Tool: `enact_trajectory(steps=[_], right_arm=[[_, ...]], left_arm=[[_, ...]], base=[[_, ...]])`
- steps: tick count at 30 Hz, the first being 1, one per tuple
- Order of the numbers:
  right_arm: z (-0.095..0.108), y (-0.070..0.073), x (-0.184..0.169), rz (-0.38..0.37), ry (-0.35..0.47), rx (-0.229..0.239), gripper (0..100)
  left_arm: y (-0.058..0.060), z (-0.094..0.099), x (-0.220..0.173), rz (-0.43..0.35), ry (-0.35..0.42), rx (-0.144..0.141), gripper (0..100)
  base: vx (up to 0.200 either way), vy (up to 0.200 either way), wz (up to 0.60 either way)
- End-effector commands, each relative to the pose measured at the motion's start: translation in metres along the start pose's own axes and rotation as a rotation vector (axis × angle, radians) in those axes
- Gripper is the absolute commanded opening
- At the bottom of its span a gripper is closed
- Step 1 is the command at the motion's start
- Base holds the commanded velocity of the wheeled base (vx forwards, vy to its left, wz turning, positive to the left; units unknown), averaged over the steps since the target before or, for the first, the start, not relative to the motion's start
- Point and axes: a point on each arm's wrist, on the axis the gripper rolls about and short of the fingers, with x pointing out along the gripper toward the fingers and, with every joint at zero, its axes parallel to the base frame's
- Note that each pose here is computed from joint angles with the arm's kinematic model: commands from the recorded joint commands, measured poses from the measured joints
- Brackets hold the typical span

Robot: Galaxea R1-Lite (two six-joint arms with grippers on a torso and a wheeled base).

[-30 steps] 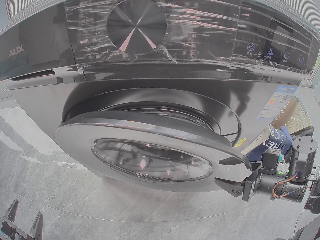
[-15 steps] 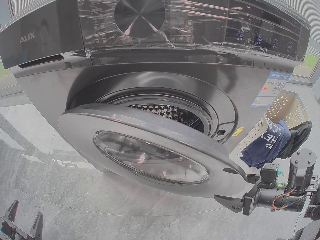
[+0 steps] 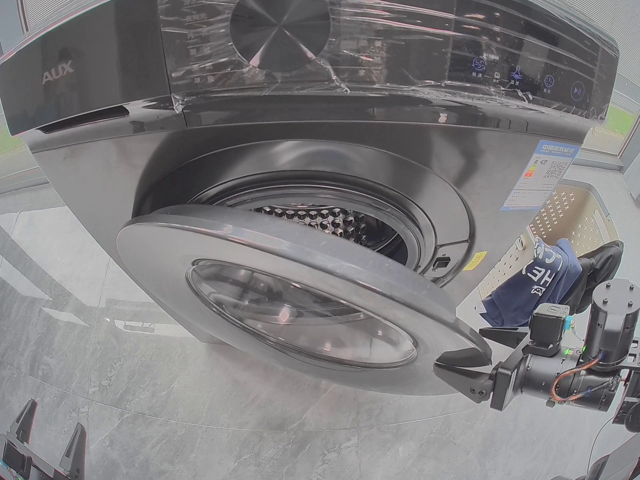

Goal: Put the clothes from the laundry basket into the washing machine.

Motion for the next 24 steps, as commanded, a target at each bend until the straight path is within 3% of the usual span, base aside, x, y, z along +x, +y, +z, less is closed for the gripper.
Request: enact_trajectory(steps=[1, 9, 14, 20, 24], right_arm=[[0.005, 0.003, 0.007, 0.009, -0.004, -0.003, 100], [-0.009, 0.012, 0.004, 0.059, 0.049, -0.021, 100], [-0.019, 0.009, -0.007, 0.052, 0.066, -0.022, 100], [-0.013, 0.007, -0.007, 0.041, 0.041, -0.018, 100], [0.001, 0.002, 0.009, 0.004, 0.017, -0.006, 100]], left_arm=[[0.0, -0.004, 0.0, 0.0, 0.003, -0.001, 100], [0.0, -0.004, 0.0, 0.0, 0.003, -0.001, 100], [0.0, -0.004, 0.0, 0.0, 0.003, -0.001, 100], [0.0, -0.004, 0.0, 0.0, 0.003, -0.001, 100], [0.0, -0.004, 0.0, 0.0, 0.003, -0.001, 100]], base=[[-0.2, 0.0, 0.0], [-0.025, 0.0, 0.0], [0.0, 0.0, 0.0], [0.0, 0.0, 0.0], [-0.2, 0.0, 0.0]])
